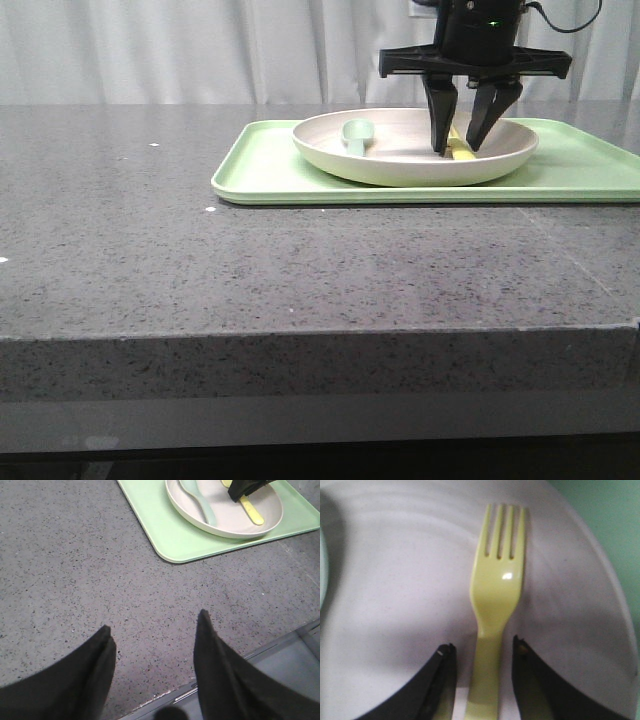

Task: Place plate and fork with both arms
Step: 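Lift the yellow fork out of the plate with the right gripper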

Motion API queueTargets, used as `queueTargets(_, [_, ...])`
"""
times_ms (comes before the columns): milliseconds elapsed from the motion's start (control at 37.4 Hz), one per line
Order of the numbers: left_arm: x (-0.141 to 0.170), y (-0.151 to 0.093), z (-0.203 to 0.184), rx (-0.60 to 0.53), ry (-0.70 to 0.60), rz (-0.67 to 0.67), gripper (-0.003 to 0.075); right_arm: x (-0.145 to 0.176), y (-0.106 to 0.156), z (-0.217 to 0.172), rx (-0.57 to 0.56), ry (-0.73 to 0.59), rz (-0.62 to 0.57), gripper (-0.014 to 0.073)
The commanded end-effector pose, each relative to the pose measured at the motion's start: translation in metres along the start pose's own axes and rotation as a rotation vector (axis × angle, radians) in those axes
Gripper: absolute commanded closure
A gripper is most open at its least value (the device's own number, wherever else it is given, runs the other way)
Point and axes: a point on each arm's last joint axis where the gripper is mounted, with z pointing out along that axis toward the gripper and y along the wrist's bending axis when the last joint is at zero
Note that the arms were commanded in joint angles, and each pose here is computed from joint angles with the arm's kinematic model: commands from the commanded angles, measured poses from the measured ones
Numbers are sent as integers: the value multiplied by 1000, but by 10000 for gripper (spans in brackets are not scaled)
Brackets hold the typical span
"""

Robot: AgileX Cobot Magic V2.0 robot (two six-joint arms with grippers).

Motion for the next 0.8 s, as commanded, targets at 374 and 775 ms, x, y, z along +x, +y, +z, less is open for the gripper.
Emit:
queueTargets(374, [-12,-2,-6,0,-95,-17,362,-8,-1,-30,-28,-93,8,410])
queueTargets(775, [-12,-2,-6,0,-95,-17,362,-8,0,-41,-40,-84,9,420])
